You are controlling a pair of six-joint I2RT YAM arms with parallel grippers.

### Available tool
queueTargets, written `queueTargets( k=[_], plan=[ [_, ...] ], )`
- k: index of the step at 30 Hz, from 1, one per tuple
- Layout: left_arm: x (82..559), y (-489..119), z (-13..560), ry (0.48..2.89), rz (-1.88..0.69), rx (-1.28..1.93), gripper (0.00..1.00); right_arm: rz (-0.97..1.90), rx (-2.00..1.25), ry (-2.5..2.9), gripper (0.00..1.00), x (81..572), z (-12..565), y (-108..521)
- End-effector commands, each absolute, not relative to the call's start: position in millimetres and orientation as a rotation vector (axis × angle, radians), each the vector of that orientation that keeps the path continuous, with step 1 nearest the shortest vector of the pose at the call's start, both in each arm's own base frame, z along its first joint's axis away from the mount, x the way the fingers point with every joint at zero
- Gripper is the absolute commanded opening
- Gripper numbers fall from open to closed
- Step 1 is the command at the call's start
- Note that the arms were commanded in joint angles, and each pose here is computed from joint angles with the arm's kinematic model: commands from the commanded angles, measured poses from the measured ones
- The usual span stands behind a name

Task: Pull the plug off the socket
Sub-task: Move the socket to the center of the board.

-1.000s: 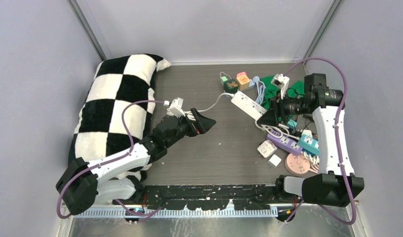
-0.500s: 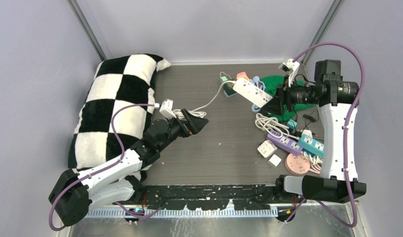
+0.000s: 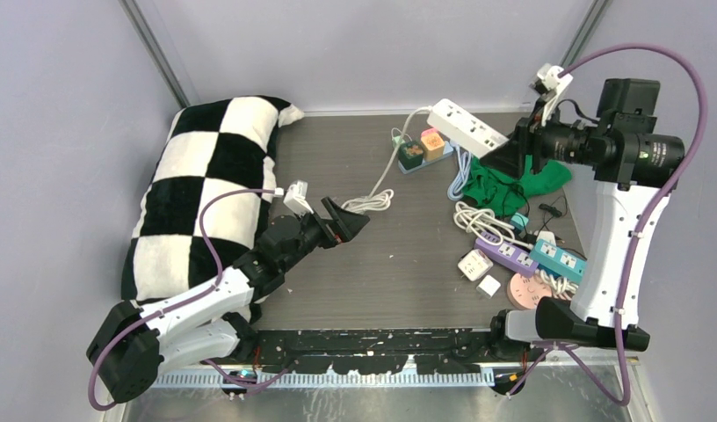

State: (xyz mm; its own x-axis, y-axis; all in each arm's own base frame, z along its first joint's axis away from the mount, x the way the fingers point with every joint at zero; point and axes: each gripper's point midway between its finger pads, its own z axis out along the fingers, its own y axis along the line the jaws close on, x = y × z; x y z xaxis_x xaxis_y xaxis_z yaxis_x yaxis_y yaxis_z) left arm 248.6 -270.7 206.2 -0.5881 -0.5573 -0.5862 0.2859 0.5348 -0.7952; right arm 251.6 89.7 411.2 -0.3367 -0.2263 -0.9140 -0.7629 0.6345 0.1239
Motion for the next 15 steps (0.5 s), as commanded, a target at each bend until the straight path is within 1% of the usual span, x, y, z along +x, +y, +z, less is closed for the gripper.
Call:
queueTargets(
  k=[1,5,9,13,15],
  plan=[
    [252.2,-265.6,214.9,1.819,-1.180,-0.247,1.00,0.627,-0.760,1.711,0.01,259.2,465.0,85.4],
    [252.8,-264.1,213.3,1.819,-1.176,-0.251,1.00,0.582,-0.690,1.643,0.01,266.3,497.0,71.9],
    [252.9,-262.6,209.4,1.824,-1.171,-0.256,1.00,0.556,-0.601,1.532,0.01,269.5,542.9,53.9],
    [254.1,-261.8,208.0,1.823,-1.171,-0.262,1.00,0.615,-0.486,1.449,0.01,271.5,588.5,33.3],
    [254.5,-261.8,207.8,1.821,-1.172,-0.262,1.00,0.590,-0.461,1.404,0.01,277.7,604.7,14.4]
  ],
)
